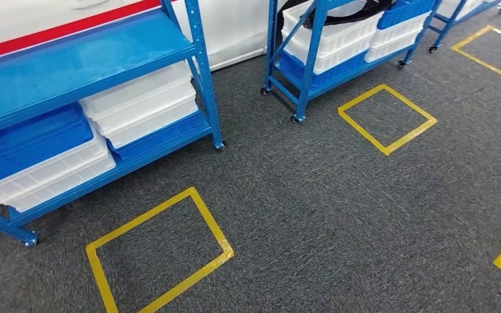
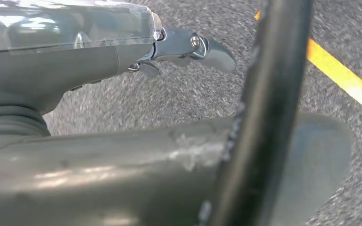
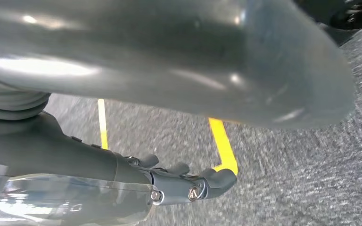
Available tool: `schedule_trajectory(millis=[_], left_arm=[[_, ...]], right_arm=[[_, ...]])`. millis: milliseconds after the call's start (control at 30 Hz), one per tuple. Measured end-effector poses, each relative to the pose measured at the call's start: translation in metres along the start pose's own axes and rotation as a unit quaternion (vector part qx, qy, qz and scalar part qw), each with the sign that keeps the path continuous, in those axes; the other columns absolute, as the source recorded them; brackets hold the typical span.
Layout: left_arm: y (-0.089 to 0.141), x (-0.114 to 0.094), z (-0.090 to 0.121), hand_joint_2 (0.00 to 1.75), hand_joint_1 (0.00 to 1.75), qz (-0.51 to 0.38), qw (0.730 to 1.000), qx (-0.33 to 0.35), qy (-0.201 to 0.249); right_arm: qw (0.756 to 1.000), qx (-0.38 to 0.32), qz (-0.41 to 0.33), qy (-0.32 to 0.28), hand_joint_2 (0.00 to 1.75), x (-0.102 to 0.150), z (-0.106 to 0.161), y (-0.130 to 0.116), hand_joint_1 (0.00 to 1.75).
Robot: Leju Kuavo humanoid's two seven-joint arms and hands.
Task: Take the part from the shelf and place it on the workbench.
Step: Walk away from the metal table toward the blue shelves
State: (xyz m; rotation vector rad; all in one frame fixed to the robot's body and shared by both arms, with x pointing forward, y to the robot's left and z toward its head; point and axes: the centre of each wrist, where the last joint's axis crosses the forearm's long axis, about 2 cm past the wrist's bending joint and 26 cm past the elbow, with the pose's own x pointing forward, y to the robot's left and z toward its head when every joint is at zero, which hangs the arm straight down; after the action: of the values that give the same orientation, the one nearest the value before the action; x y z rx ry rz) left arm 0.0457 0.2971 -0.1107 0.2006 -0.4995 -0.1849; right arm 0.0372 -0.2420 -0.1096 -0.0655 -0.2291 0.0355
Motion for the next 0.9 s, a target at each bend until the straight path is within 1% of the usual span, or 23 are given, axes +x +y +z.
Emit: schedule_trajectory(millis=[333, 433, 567, 800, 900], left_arm=[[0.0004, -0.0009, 0.0002, 0.00, 0.00, 0.005, 1.000, -0.005, -0.015], [0.0000, -0.0034, 0.0013, 0.00, 0.00, 0.005, 1.000, -0.005, -0.014], [0.0003, -0.0001, -0.0001, 0.00, 0.00, 0.006, 1.000, -0.005, -0.017], [-0.0002, 0.0007, -0.0003, 0.00, 0.00, 0.004, 1.000, -0.007, -0.018], [-0.0008, -0.0016, 0.0007, 0.00, 0.00, 0.015, 1.000, -0.004, -0.014]], right_arm=[[1.000, 0.001, -0.001, -0.002, 0.00, 0.0020, -0.0001, 0.0006, 0.00], [1.000, 0.001, -0.001, -0.003, 0.00, 0.0041, -0.0004, 0.0008, 0.00], [1.000, 0.001, -0.001, 0.000, 0.00, 0.0010, 0.0000, 0.0008, 0.00], [1.000, 0.001, 0.001, 0.003, 0.00, -0.0025, 0.0004, 0.0007, 0.00], [1.000, 0.000, 0.001, 0.001, 0.00, -0.0004, 0.0001, 0.0005, 0.00]])
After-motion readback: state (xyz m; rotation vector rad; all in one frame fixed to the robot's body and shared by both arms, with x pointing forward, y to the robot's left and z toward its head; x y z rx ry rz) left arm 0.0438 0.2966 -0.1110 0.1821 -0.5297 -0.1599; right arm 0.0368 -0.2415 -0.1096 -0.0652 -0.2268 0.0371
